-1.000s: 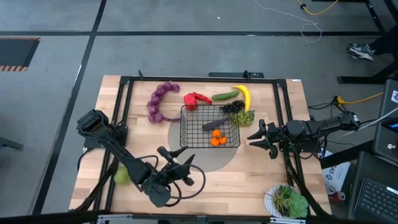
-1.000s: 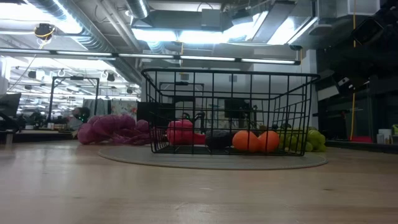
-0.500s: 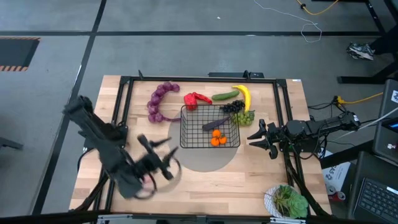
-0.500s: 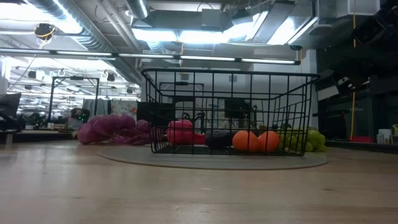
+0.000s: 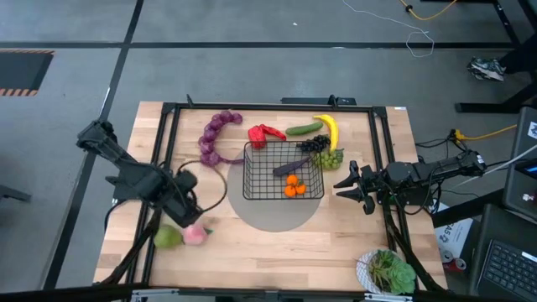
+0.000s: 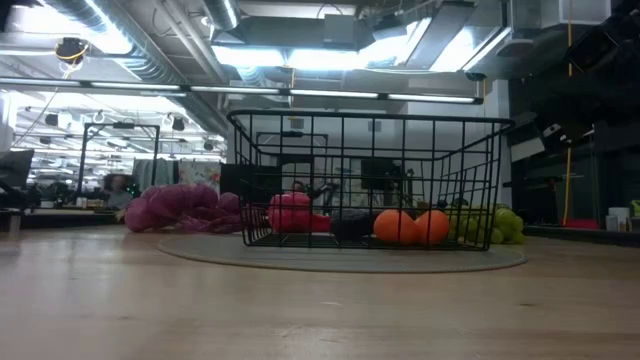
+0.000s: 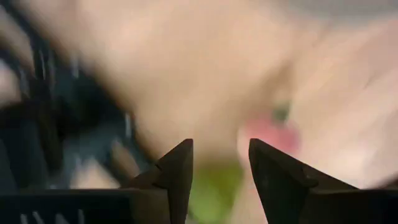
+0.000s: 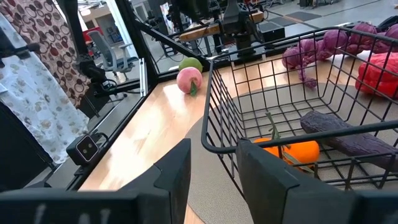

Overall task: Build produce basket
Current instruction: Put the pear into the wire basket

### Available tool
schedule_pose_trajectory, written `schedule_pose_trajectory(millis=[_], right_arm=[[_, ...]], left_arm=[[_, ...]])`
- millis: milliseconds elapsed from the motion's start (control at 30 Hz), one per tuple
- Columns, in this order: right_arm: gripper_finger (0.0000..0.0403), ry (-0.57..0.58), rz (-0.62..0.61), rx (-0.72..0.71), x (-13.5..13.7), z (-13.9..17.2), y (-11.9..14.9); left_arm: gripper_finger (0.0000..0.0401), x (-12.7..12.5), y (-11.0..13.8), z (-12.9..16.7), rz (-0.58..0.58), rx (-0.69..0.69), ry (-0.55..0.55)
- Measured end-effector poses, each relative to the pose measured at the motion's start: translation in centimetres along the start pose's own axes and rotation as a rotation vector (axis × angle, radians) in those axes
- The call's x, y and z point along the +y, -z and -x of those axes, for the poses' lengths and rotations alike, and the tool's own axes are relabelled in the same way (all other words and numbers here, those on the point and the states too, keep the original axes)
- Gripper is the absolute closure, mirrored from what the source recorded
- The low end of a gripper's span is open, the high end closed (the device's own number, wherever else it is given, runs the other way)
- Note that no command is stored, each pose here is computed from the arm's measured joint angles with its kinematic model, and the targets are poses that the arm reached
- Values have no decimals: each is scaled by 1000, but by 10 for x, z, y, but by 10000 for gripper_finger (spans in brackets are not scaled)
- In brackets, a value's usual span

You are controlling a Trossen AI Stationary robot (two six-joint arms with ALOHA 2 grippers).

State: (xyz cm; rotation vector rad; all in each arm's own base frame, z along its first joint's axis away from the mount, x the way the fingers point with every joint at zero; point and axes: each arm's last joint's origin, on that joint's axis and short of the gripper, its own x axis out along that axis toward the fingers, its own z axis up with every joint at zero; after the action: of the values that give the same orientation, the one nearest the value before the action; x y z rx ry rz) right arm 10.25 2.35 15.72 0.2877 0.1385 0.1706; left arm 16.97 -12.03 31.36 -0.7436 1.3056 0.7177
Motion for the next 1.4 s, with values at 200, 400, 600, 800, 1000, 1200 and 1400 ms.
schedule_pose_trajectory(millis=[200,400,600,800,1000,1200,1400], right_arm=[[272,0,-4,0,0,0,0],[272,0,-3,0,0,0,0],[272,0,-6,0,0,0,0],[272,-19,-30,10,1,0,1],[272,-17,-28,9,0,0,0],[272,-16,-27,9,0,0,0],[272,-16,-27,9,0,0,0]], left_arm=[[273,-13,31,-9,-38,79,-22],[292,-41,56,-44,-277,139,-116],[300,-66,72,-86,-383,224,-205],[300,-78,84,-119,-421,327,-287],[302,-84,84,-134,-504,249,-292],[302,-88,68,-136,-522,-18,-292],[302,-89,63,-137,-538,164,-276]])
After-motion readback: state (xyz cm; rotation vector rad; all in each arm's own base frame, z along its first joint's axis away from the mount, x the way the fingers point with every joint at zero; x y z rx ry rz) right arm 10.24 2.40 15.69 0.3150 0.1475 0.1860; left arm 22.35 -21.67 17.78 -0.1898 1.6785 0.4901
